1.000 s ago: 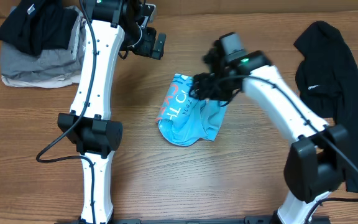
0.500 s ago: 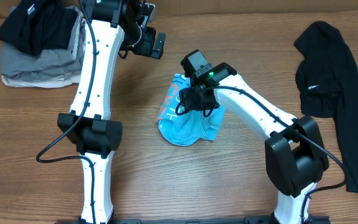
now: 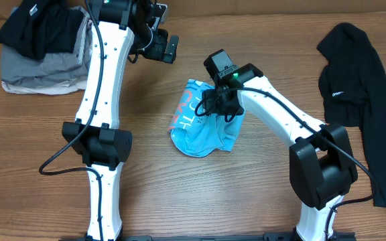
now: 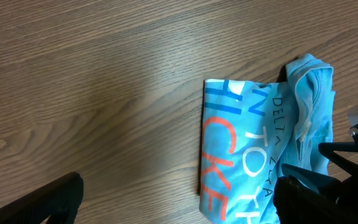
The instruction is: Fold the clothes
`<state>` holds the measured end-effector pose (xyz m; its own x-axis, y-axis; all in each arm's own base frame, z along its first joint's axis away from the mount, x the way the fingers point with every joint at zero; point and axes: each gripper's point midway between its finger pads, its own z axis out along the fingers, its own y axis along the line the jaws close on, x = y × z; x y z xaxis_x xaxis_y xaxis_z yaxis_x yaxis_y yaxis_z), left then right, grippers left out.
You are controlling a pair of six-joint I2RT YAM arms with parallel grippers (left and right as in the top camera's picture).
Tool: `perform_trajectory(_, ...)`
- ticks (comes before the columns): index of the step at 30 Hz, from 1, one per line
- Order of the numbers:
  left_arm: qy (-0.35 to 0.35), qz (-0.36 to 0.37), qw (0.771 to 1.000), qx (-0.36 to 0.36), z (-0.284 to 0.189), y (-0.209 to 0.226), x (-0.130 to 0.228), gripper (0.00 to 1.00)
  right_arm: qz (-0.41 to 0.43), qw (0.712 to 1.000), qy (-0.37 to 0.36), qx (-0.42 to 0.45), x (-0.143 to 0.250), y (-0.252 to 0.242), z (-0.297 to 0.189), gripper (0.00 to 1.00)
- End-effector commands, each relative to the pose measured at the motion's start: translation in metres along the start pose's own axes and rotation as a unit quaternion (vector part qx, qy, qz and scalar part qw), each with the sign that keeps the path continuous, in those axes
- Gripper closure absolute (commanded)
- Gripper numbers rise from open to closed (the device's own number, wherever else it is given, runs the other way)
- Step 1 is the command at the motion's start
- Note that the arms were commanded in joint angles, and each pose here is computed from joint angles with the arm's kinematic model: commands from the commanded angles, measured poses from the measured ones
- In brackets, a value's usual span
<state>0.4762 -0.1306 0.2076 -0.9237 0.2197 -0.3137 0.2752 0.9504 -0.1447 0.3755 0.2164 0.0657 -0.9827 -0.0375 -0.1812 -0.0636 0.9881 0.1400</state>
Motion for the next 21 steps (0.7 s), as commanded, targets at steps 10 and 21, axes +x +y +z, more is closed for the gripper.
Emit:
perform_trajectory(10,-0.010,-0.008,1.000,-0.006,-0.006,0.003,-0.003,0.00,0.022,1.000,0.003,-0.005,-0.005,-0.011,-0.002,0.34)
perform_trajectory(21,-0.011,-0.008,1.000,-0.008,-0.006,0.003,-0.004,0.00,0.027,1.000,0.003,-0.003,-0.008,-0.020,0.000,0.37)
